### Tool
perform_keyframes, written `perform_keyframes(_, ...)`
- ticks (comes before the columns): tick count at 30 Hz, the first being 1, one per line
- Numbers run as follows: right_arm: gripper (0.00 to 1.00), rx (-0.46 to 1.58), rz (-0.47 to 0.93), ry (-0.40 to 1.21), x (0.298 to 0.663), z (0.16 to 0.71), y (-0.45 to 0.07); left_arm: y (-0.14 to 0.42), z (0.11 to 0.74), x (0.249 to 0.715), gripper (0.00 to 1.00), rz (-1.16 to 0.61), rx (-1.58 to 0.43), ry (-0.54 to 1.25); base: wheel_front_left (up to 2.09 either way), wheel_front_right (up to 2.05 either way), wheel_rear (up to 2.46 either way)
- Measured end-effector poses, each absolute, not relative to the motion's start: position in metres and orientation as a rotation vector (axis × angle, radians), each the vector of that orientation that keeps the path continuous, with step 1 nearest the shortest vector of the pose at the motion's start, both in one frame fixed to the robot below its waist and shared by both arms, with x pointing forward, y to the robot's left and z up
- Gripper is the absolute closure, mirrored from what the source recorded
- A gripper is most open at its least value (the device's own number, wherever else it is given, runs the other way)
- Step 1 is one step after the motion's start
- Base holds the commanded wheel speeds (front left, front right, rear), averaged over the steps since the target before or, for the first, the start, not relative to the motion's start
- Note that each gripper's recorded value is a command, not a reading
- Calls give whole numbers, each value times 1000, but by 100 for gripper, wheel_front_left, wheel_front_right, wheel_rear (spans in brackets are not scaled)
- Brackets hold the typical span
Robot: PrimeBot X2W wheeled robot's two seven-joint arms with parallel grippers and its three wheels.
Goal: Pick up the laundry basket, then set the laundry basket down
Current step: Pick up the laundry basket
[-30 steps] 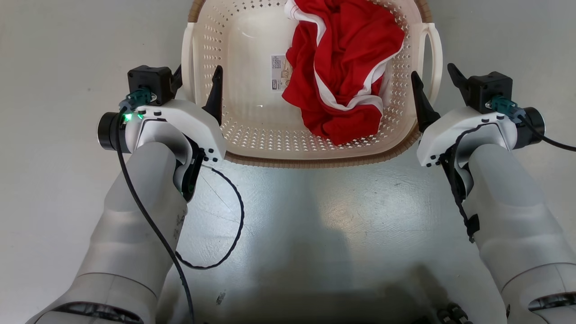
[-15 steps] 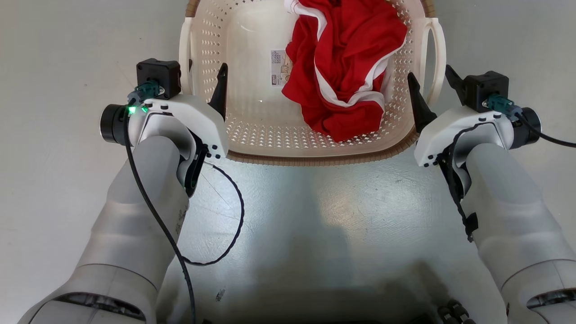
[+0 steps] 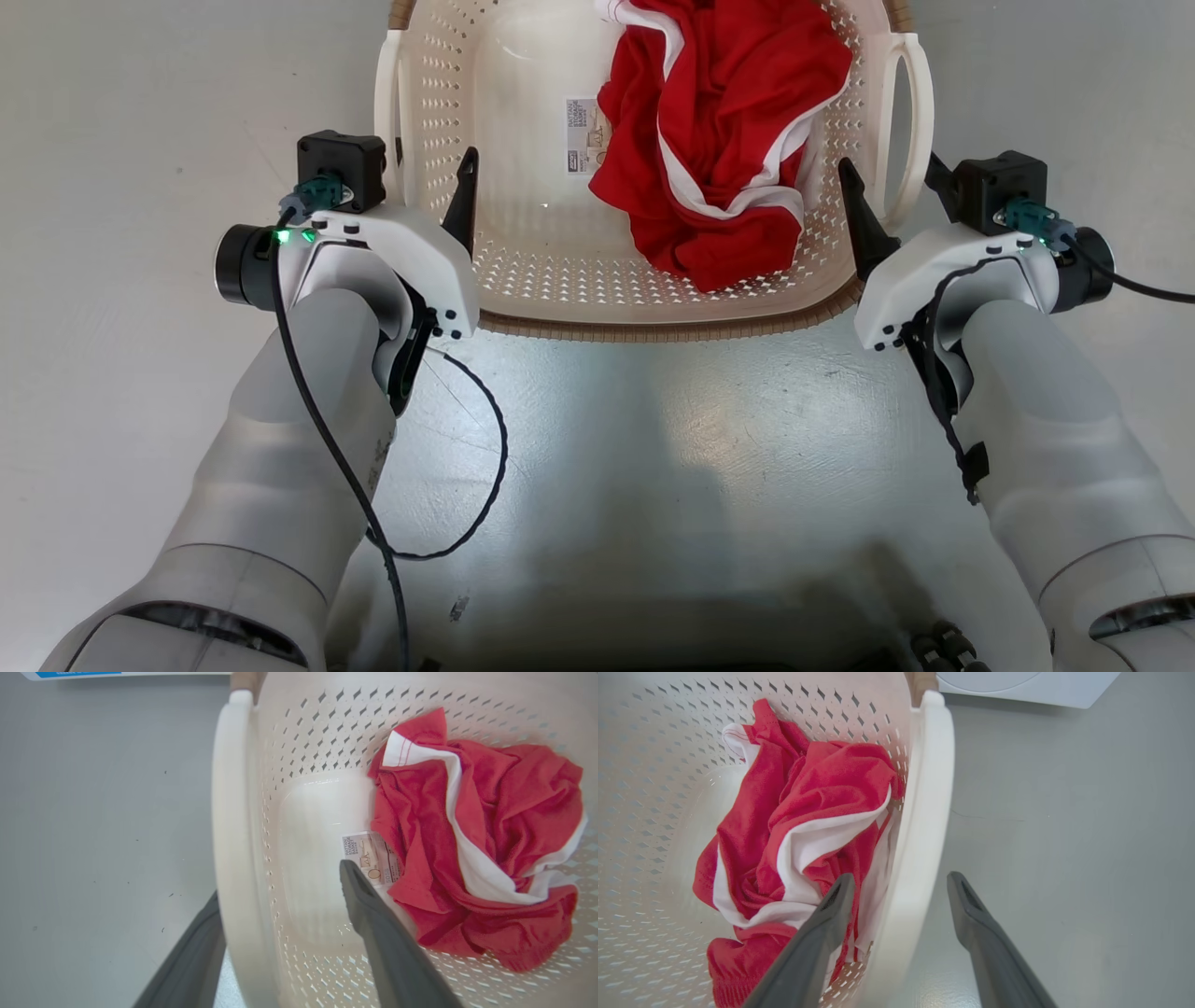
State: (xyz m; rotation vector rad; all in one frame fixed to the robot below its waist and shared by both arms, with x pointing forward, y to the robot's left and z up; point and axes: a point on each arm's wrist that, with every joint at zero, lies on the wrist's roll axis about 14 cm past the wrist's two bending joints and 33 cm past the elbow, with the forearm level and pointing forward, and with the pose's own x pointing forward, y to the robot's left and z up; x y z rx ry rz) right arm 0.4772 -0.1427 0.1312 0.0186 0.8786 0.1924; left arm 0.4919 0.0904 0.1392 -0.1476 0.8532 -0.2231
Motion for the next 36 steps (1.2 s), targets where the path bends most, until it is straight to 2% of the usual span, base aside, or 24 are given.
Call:
perform_keyframes(26, 0, 24, 194, 867, 482, 134, -141, 93, 142, 495, 0, -216, -126, 851, 0, 0, 0)
perform_keyframes(27, 5, 24, 194, 866, 483, 135, -140, 93, 142, 495, 21, -216, -125, 852, 0, 0, 0)
perform_keyframes(28, 100, 25, 195, 866, 483, 135, -140, 93, 142, 495, 56, -216, -124, 853, 0, 0, 0)
perform_keyframes(29, 100, 29, 193, 868, 482, 135, -140, 94, 142, 494, 100, -215, -125, 856, 0, 0, 0)
perform_keyframes(36, 100, 63, 177, 884, 478, 132, -138, 96, 140, 491, 100, -202, -135, 869, 0, 0, 0)
